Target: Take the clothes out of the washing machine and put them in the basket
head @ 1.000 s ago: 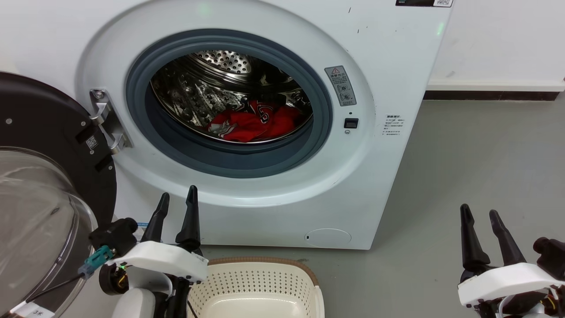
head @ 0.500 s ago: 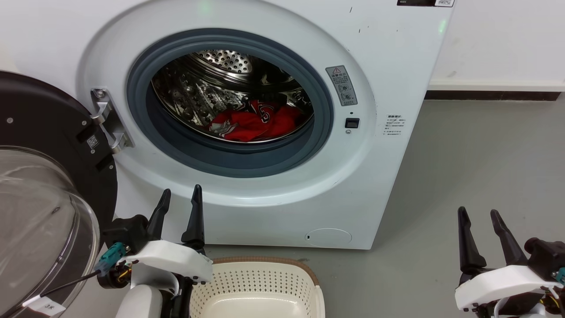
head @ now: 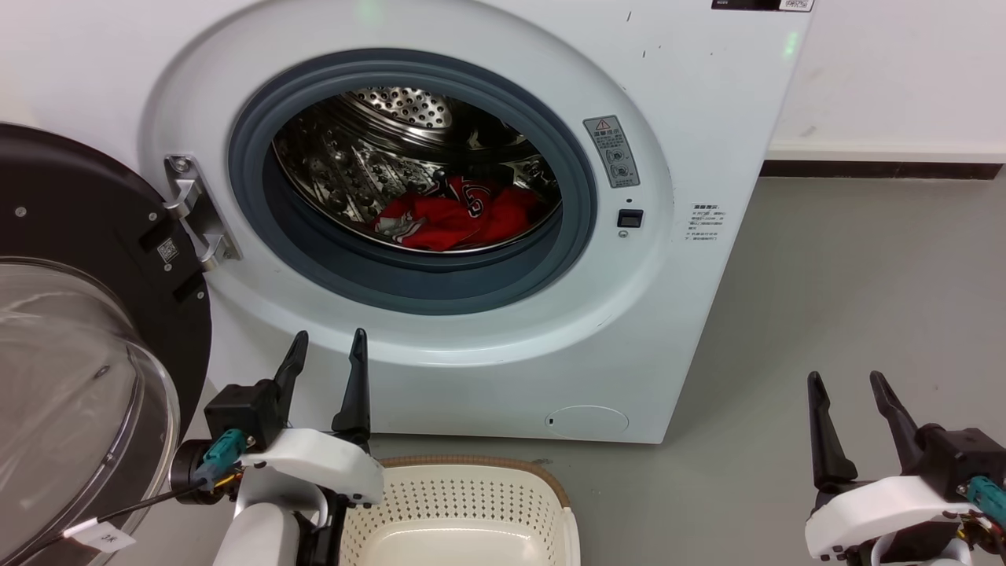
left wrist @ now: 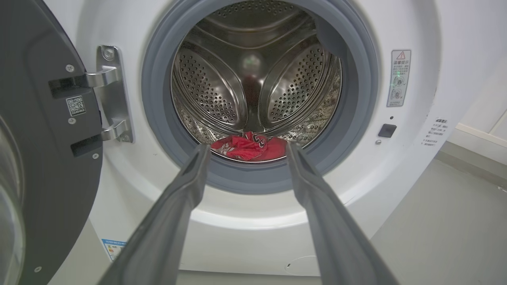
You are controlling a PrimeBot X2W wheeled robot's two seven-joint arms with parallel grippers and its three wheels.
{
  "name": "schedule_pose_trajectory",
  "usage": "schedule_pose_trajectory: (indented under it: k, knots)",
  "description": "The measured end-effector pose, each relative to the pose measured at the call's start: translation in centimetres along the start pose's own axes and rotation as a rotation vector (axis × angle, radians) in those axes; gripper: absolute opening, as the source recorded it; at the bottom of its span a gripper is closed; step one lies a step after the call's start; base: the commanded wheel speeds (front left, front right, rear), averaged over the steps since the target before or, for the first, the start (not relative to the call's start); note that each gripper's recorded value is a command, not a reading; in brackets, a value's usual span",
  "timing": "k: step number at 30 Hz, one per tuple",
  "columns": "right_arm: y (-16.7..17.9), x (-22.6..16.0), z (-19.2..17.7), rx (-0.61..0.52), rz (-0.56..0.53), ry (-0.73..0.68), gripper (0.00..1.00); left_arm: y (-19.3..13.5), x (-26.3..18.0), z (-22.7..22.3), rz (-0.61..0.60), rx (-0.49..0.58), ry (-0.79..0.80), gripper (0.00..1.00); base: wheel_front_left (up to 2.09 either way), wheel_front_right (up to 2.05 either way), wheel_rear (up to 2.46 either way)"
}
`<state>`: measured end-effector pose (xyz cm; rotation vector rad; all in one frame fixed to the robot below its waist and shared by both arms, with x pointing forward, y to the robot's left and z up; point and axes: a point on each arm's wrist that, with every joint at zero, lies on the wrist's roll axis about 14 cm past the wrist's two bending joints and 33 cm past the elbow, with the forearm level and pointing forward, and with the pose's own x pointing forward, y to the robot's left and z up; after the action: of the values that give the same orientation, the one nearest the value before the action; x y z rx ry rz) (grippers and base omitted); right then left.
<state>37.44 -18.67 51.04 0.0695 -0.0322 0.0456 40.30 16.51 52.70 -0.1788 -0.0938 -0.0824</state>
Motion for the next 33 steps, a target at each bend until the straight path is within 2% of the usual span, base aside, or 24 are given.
schedule_pose_trajectory:
  k: [16, 33]
  knots:
    - [0.30, 0.01, -0.07, -0.121, 0.021, -0.006, 1.00, 0.02, 0.05, -0.06, -0.009, 0.119, -0.010, 1.00, 0.00, 0.00, 0.00]
    - [0.32, 0.01, -0.49, -0.140, 0.025, -0.003, 1.00, 0.46, -0.02, -0.41, -0.001, 0.146, -0.001, 1.00, 0.00, 0.00, 0.00]
